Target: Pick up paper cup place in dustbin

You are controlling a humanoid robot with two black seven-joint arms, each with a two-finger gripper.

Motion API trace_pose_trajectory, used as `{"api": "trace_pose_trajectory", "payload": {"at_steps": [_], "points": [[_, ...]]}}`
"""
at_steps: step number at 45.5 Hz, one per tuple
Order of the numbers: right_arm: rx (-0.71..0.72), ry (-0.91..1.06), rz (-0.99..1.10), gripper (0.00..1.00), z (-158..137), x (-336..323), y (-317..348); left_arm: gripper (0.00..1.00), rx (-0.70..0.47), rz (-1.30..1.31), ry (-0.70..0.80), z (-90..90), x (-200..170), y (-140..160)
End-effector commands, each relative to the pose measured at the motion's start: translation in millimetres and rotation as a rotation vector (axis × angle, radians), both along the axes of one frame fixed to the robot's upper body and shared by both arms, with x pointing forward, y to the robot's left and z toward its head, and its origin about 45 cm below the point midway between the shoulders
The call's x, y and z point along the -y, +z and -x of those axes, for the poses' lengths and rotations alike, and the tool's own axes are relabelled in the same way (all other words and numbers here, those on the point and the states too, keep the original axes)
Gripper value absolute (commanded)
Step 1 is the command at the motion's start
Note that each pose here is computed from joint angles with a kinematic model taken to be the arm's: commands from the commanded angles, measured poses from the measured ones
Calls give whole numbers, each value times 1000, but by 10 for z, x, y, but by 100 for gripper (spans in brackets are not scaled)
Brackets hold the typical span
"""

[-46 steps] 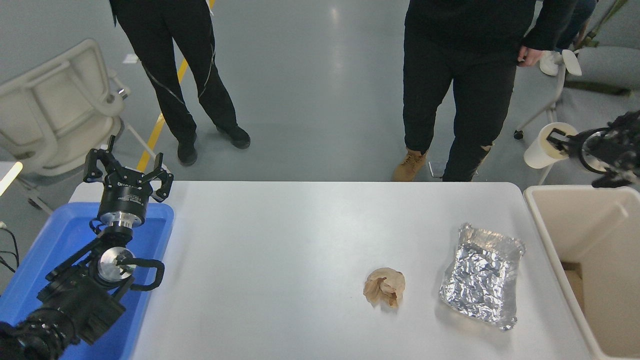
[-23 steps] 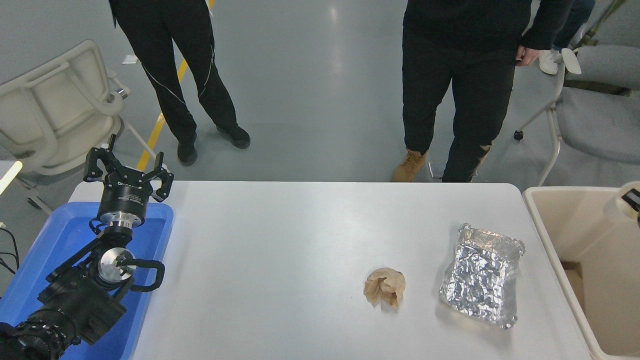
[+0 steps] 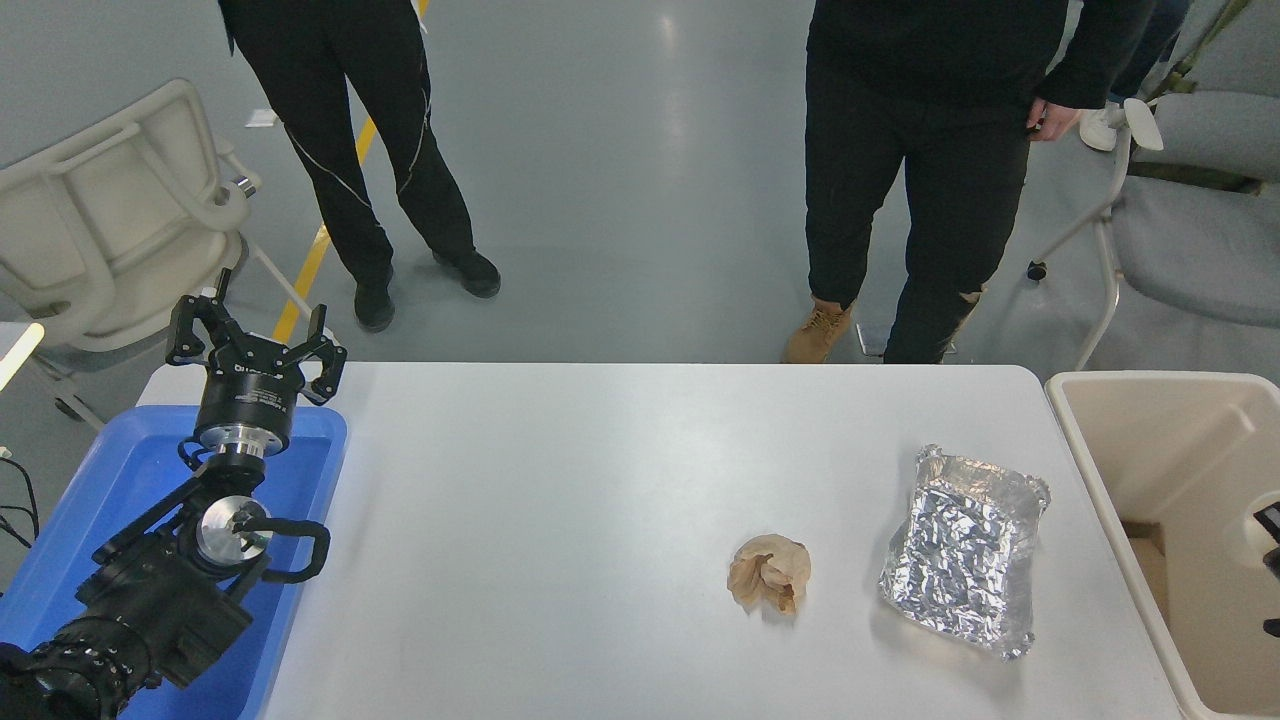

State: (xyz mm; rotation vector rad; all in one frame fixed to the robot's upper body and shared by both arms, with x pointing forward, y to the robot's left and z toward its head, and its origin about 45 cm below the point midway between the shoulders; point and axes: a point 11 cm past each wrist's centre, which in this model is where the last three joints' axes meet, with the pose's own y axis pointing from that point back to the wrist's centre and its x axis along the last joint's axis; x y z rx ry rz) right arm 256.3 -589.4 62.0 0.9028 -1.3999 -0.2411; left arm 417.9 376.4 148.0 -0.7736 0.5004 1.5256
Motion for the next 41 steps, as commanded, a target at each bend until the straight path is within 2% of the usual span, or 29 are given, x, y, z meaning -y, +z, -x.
{"api": "trace_pose_trajectory", "payload": {"at_steps": [1,28,29,31,34,35,41], "points": [[-7,-18,-10,0,112,-49,-121,99,0,0,0,0,-1,-1],[-13,-12,-5,0,120,-46,-124,99,0,0,0,0,-1,-1],[-12,-13,-4,12,114,-45,-119,99,1,0,-1,-1,2,2],[-8,-12,-4,46,95,-45,-106,99,0,0,0,0,-1,-1],[-6,-9,-6,82,73,-58,-103,99,1,0,-1,-1,2,2],[-5,-7,-10,100,57,-65,-96,99,1,0,-1,-1,2,2],[5,2,-23,100,-33,-82,-44,99,1,0,-1,-1,2,2]]}}
